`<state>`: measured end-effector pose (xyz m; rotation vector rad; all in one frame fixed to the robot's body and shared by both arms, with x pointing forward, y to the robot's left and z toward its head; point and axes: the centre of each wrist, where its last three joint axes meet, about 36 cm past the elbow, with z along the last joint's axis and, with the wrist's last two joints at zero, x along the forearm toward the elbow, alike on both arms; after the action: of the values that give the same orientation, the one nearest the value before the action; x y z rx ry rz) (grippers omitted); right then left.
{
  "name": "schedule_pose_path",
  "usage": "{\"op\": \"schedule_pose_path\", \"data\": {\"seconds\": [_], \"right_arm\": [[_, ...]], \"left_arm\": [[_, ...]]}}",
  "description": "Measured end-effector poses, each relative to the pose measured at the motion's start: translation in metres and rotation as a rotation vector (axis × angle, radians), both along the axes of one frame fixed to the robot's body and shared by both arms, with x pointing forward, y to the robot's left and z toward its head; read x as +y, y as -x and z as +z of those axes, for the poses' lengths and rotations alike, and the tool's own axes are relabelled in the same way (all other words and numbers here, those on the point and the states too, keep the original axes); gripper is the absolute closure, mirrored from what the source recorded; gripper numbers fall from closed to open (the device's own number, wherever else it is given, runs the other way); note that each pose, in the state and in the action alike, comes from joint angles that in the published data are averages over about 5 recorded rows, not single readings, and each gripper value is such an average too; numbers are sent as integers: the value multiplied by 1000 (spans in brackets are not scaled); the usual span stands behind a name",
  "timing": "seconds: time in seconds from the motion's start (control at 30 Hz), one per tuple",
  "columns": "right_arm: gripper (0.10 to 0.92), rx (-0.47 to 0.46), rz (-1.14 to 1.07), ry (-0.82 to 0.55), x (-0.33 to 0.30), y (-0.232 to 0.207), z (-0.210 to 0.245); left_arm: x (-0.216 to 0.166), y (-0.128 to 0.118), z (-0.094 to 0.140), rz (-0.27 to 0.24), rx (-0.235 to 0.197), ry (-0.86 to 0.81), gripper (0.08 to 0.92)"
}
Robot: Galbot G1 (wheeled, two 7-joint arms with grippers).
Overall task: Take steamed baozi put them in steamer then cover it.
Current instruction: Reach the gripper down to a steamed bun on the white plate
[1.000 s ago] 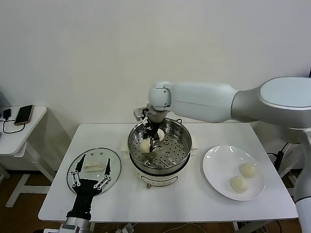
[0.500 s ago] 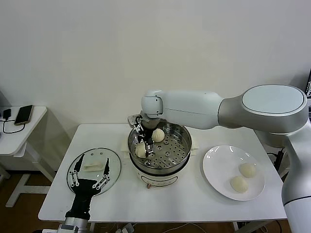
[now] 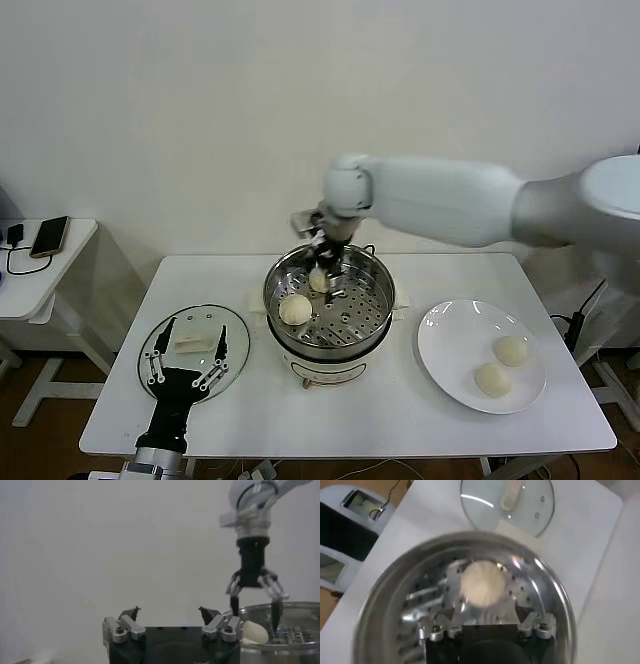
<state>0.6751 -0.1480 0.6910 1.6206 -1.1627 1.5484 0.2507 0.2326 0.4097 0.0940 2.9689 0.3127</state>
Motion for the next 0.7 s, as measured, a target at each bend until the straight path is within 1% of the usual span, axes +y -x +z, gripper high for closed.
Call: {"op": "schedule_pose_path", "data": {"seconds": [0.1,0.2,0.4,0.53,0.7], "right_arm": [[200,10,-40,15,-50,-1,1],[200,31,-83,28,-98,2,-7],[200,93,-158,48,-177,16,-46],[200,133,-196,60,-214,29,-79],[200,169,-225,76,-241,43,-117]], "left_arm": [[-1,0,1,-2,0,1,177],[-1,1,1,-3,1,1,177],[-2,4,2,-1,5,2,177],[-2,6,2,1,9,0,177],[-2,7,1,5,13,-6,177]]}}
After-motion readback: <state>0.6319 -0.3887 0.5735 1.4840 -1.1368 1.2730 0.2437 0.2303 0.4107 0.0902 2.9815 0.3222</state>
